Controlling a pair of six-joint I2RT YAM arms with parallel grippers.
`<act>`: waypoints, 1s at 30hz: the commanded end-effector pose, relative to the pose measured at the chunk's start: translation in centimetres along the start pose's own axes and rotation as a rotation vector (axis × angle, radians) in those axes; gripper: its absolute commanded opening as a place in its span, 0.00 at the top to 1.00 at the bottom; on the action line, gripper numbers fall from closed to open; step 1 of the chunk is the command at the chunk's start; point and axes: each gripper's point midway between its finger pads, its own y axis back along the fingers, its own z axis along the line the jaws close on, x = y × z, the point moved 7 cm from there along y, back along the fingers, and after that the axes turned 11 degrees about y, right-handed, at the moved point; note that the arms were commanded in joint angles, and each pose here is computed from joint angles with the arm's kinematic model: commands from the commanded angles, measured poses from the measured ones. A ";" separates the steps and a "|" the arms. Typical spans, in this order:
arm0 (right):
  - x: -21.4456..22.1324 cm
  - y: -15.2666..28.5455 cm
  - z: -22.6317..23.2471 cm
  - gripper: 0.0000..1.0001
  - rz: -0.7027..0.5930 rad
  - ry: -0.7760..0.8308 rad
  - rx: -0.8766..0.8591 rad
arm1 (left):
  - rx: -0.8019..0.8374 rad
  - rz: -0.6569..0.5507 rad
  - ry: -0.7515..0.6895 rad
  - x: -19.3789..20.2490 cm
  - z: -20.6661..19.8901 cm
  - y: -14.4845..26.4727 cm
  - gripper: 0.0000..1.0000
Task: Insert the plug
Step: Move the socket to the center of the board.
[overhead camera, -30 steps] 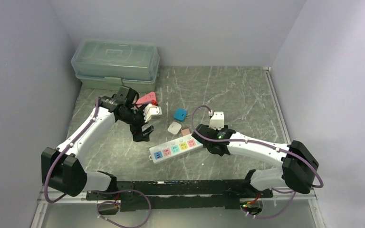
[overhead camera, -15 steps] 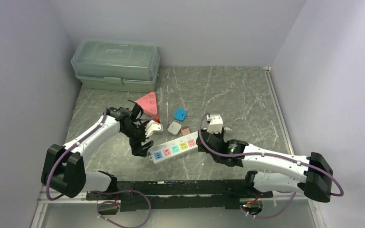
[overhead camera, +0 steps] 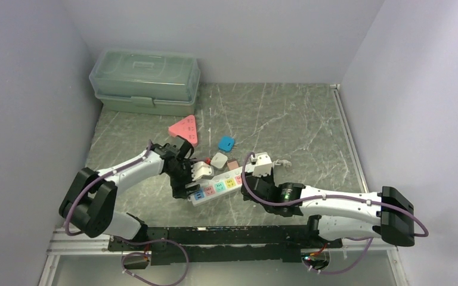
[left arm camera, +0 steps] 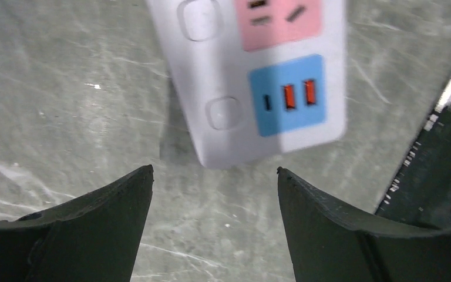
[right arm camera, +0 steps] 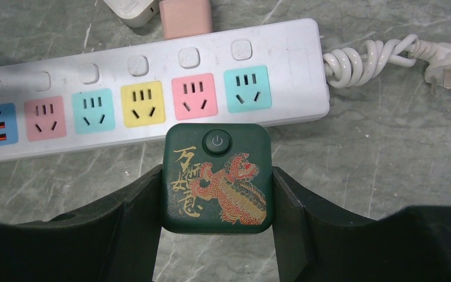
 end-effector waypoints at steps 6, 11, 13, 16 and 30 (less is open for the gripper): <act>-0.2 1.1 -0.6 1.00 -0.069 -0.094 -0.025 | -0.171 -0.076 0.037 -3.7 4.2 -1.1 0.20; -0.1 1.4 -0.5 1.00 -0.077 -0.086 -0.036 | -0.191 -0.114 0.069 -5.8 5.8 -1.8 0.22; -0.3 1.5 -0.3 1.00 -0.083 -0.080 -0.040 | -0.208 -0.127 0.072 -6.6 6.4 -1.6 0.23; -0.8 1.6 -0.2 1.00 -0.094 -0.071 -0.035 | -0.185 -0.144 0.075 -7.6 6.2 -0.6 0.23; -6.8 1.2 4.5 1.00 -0.204 -0.033 -0.080 | -0.222 -0.300 0.231 -7.1 3.8 9.3 0.00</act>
